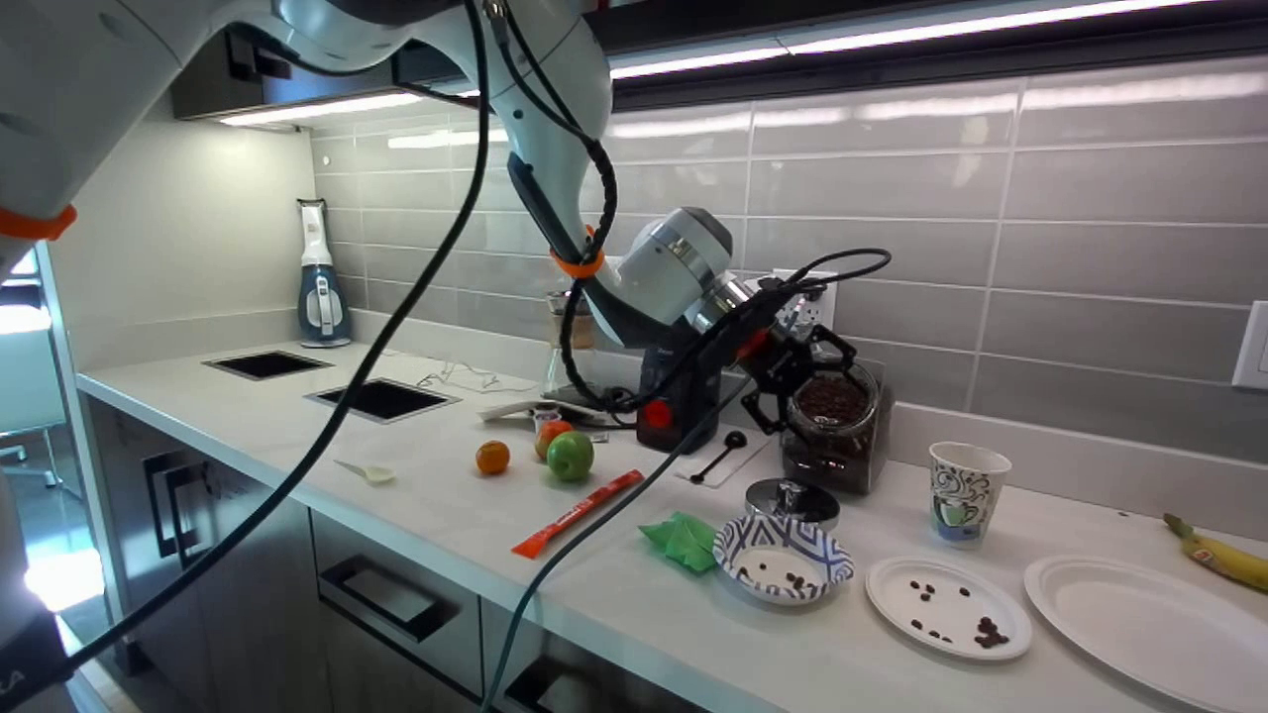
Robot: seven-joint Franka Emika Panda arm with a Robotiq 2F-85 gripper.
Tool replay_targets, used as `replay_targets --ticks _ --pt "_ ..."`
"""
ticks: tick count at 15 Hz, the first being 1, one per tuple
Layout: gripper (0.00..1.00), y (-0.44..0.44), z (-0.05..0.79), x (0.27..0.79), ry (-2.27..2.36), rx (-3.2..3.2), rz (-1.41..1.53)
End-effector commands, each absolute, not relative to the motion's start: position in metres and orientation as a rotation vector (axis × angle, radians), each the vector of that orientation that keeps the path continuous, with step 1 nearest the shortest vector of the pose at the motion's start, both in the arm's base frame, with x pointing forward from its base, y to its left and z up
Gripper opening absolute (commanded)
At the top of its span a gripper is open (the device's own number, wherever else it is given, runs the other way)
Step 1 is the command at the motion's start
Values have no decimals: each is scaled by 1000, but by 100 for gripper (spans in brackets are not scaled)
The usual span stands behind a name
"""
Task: Scoop some of the beans in the jar and put them on the plate
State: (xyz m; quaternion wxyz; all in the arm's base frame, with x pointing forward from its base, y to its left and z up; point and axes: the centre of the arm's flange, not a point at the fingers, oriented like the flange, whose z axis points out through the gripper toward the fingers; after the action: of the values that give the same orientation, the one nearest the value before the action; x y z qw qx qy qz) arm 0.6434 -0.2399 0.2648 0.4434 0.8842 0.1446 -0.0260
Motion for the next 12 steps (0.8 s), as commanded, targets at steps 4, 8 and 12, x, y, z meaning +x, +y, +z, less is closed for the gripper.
replay_targets --ticks 4,8,12 --pt "100 -275 329 600 211 2516 86" --pt "100 -286 345 578 195 2666 186" --pt "100 -291 351 560 172 2728 275"
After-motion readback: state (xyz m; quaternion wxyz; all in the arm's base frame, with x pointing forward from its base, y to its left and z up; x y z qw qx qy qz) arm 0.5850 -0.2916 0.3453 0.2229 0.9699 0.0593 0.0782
